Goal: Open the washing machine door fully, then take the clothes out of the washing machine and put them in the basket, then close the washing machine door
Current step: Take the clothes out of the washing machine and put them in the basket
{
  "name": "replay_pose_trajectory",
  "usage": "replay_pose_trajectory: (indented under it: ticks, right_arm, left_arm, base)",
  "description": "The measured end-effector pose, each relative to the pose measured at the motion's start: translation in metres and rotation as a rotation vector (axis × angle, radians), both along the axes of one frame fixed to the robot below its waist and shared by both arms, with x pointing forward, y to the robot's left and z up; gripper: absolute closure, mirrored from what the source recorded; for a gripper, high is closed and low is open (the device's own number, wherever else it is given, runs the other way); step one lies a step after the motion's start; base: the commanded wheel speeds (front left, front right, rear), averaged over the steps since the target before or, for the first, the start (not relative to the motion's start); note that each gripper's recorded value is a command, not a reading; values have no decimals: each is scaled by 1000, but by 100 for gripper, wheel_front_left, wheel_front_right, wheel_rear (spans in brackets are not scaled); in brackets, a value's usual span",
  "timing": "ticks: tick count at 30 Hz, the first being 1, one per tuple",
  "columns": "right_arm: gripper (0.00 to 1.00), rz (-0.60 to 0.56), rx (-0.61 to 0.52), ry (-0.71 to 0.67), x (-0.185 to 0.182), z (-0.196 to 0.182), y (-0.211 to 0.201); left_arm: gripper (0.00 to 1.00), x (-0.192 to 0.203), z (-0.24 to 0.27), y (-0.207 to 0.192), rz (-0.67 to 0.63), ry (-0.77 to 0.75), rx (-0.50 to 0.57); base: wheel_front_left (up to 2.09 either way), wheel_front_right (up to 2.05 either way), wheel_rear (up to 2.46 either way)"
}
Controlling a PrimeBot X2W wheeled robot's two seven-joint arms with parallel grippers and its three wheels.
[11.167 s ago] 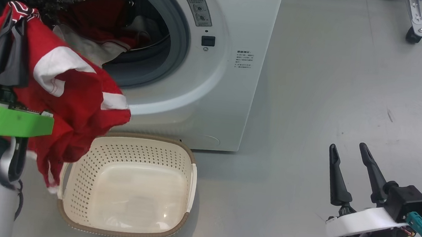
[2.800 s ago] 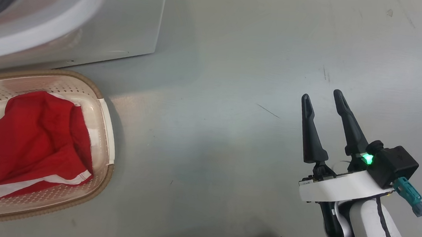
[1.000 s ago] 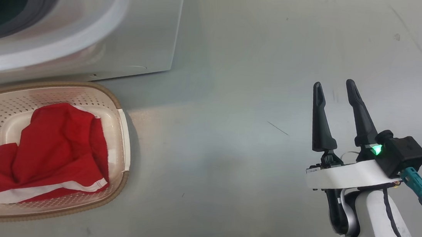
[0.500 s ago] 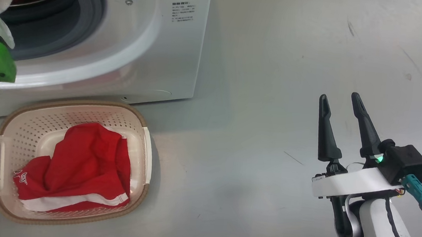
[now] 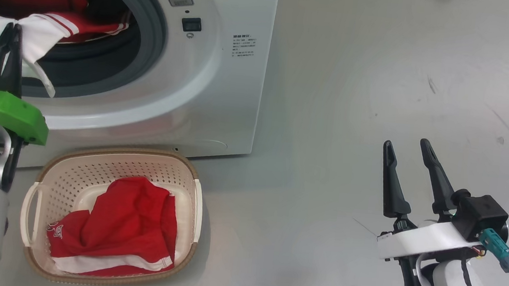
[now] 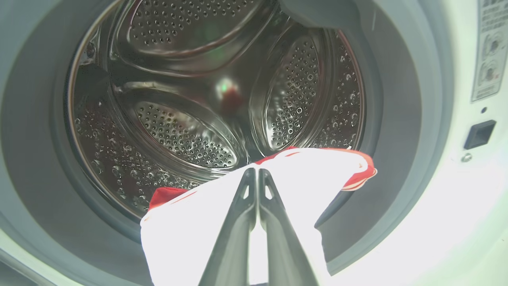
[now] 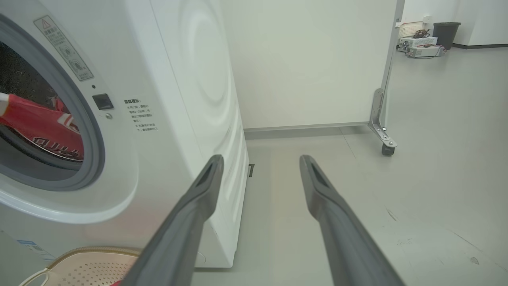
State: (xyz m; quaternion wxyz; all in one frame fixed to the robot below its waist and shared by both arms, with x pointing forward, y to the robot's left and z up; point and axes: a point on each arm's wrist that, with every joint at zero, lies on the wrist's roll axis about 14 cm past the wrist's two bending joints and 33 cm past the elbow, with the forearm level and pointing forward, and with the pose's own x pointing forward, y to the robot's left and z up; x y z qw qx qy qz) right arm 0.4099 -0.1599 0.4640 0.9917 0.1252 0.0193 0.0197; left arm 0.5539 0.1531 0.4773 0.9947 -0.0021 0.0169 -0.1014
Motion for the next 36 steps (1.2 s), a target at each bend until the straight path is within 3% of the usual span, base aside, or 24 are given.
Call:
replay_pose_trajectory:
  ticks: [6, 19, 36]
  right_arm:
    - [0, 9, 6, -21, -8, 9, 4]
    - [0, 22, 13, -51, -15, 20, 7]
    - [0, 35, 17, -58, -16, 22, 10]
  left_arm:
    - [100, -18, 27, 2, -6, -71, 3]
    - [100, -48, 131, -3, -26, -395, -43]
    - [100, -89, 192, -7, -41, -615, -39]
  base:
    - [0, 0, 0]
    - [0, 0, 0]
    - [0, 0, 0]
